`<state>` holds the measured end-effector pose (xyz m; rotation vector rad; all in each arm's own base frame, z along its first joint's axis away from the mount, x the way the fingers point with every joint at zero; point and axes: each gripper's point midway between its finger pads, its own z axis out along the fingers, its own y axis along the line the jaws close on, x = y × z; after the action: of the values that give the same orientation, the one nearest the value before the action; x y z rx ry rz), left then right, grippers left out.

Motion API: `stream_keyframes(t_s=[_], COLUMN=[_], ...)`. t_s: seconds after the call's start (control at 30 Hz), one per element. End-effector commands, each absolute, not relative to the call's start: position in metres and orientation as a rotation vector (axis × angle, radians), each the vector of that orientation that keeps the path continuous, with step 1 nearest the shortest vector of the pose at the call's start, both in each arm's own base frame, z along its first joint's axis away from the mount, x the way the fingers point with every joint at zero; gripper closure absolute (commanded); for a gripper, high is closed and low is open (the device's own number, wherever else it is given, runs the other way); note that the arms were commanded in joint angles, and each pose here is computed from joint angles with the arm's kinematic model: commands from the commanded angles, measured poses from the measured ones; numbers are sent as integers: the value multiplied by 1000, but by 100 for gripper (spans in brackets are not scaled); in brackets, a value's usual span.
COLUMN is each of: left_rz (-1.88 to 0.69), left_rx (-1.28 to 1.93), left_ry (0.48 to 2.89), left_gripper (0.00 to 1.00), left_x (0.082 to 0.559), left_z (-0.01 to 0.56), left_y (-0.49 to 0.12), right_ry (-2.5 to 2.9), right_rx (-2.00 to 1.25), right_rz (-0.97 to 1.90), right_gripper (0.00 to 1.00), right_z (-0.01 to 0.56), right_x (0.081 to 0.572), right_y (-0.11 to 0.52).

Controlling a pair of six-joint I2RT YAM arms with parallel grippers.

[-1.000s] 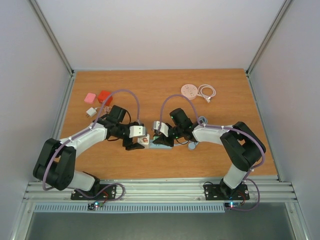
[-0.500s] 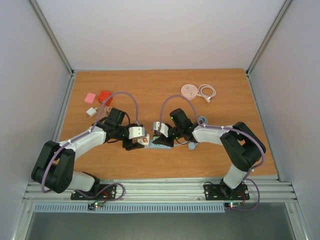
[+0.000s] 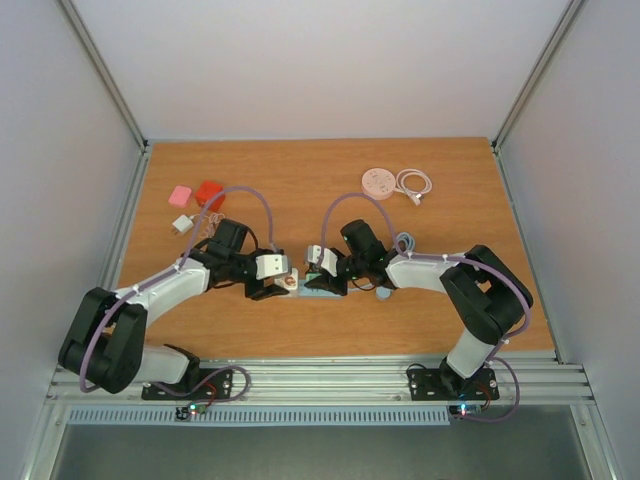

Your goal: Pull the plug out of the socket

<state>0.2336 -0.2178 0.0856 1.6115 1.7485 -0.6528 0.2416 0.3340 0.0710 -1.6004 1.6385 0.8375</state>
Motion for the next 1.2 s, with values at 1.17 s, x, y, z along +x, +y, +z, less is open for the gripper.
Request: stream_keyframes(t_s=[1.17], left_rz=[-866], left_rx=[1449], left_ry=[1515], left_gripper=[64], left_x=[239], left_z=[173], left_y=[-232], right_ry=[1740], right_rx=[-1714], right_rz=[860], right_gripper=[99], right_z=[21], right_x=[208], right_y=[329])
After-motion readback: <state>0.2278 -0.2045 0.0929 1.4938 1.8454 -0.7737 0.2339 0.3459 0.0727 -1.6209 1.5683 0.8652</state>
